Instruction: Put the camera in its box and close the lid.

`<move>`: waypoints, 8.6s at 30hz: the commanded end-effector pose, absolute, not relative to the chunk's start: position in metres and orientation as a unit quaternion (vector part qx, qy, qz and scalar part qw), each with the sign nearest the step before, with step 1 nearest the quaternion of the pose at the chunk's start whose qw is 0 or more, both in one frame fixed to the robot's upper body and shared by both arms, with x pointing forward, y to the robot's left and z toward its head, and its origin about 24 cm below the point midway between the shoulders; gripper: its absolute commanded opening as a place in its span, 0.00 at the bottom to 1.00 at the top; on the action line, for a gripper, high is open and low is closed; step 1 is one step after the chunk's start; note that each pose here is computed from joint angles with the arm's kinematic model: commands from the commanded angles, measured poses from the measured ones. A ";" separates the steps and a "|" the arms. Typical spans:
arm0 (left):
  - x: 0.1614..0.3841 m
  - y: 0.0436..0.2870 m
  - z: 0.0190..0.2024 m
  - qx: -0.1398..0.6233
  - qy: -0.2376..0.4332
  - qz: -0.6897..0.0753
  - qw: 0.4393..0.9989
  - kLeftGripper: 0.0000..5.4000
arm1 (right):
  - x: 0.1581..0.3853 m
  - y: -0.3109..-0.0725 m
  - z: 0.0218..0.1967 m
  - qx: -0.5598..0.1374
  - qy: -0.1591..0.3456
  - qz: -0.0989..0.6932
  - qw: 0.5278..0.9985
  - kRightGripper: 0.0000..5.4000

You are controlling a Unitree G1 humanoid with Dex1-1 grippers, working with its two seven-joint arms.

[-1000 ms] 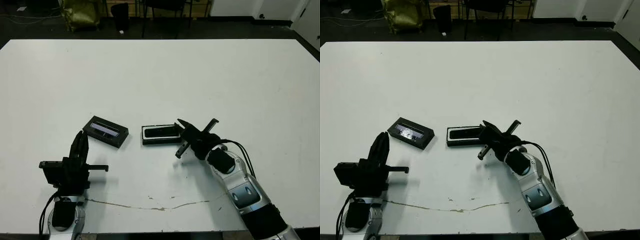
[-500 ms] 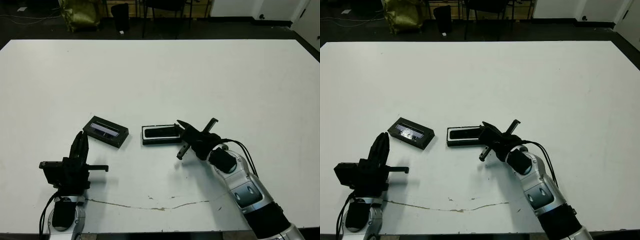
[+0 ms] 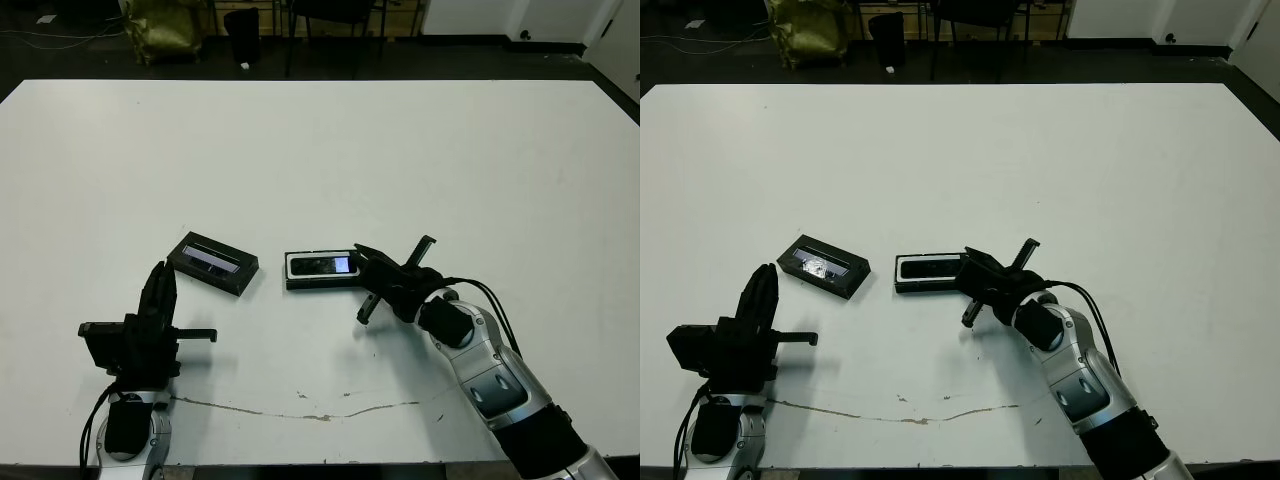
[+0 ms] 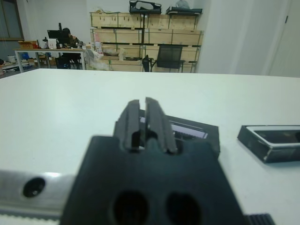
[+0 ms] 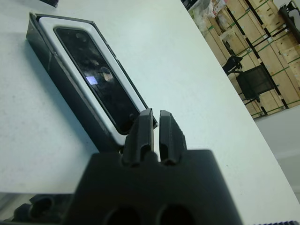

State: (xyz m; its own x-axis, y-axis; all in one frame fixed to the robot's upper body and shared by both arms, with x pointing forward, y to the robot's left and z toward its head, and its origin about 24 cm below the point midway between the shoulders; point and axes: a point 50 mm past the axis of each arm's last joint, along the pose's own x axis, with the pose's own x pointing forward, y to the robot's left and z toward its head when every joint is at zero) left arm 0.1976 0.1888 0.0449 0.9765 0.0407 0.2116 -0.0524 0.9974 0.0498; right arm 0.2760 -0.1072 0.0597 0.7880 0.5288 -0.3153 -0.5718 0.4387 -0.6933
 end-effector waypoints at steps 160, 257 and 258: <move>0.365 0.191 0.131 0.590 0.346 -0.596 0.422 1.00 | 0.264 -0.224 0.100 0.223 0.162 0.118 0.954 0.00; 0.304 0.209 0.168 0.337 0.329 -0.430 0.770 0.39 | 0.256 -0.188 0.045 0.242 0.146 0.169 0.944 0.00; 0.304 0.208 0.168 0.340 0.328 -0.435 0.767 0.39 | 0.254 -0.187 0.047 0.242 0.140 0.168 0.945 0.00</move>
